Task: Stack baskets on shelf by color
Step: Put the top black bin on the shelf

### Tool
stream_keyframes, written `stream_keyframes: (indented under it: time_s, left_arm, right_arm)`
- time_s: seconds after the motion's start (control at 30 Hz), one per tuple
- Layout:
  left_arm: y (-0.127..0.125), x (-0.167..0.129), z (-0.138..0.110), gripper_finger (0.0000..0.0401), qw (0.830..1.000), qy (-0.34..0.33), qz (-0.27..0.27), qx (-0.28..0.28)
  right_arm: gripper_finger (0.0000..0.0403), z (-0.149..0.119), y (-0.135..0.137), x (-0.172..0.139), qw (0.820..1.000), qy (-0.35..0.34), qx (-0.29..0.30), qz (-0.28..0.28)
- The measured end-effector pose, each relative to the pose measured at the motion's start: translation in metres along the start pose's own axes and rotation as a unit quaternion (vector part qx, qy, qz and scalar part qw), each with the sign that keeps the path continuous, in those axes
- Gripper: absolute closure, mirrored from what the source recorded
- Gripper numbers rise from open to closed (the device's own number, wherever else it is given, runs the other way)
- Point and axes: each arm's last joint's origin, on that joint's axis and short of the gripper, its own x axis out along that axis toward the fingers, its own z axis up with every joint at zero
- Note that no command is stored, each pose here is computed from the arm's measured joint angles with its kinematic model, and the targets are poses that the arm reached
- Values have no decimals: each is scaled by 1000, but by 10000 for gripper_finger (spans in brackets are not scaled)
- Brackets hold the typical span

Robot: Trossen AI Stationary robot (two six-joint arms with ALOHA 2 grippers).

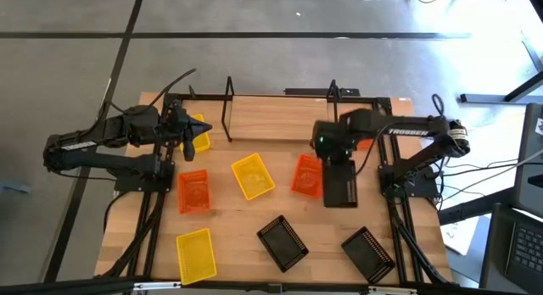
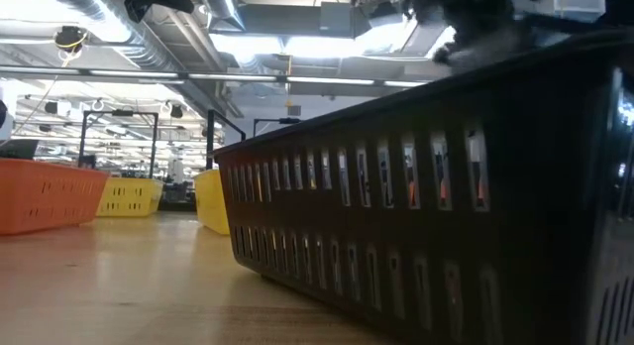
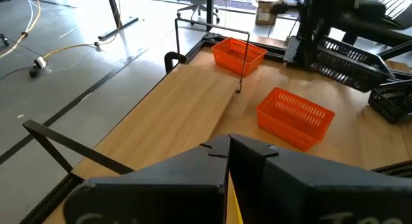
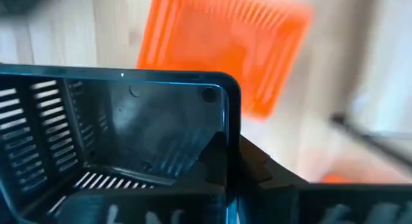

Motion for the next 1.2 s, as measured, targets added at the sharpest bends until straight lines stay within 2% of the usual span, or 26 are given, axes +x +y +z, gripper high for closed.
stream_keyframes:
  time_s: [0.23, 0.43, 0.57, 0.73, 0.87, 1.03, 1.2]
  left_arm:
    - [0, 0, 0, 401, 1000, 0, 0, 9]
    - [-1, 4, 1, 401, 1000, -2, 0, 30]
    - [-2, 7, 1, 401, 1000, 1, 0, 26]
    - [-3, 9, 1, 401, 1000, 4, 0, 23]
    - [-3, 9, 1, 401, 1000, 4, 0, 17]
    - [-3, 8, 1, 401, 1000, 3, 0, 10]
    - [-3, 8, 1, 401, 1000, 3, 0, 10]
  right_arm:
    - [402, 18, -27, -50, 989, -91, 30, -111]
    - [403, 38, -75, -58, 982, -106, 0, -154]
    - [403, 49, -117, -50, 982, -84, -17, -169]
    - [403, 54, -166, -33, 987, -80, -33, -132]
    - [403, 55, -200, -7, 991, -50, -38, -119]
    - [403, 53, -229, 23, 994, -26, -19, -105]
    - [403, 51, -244, 40, 994, -7, -7, -110]
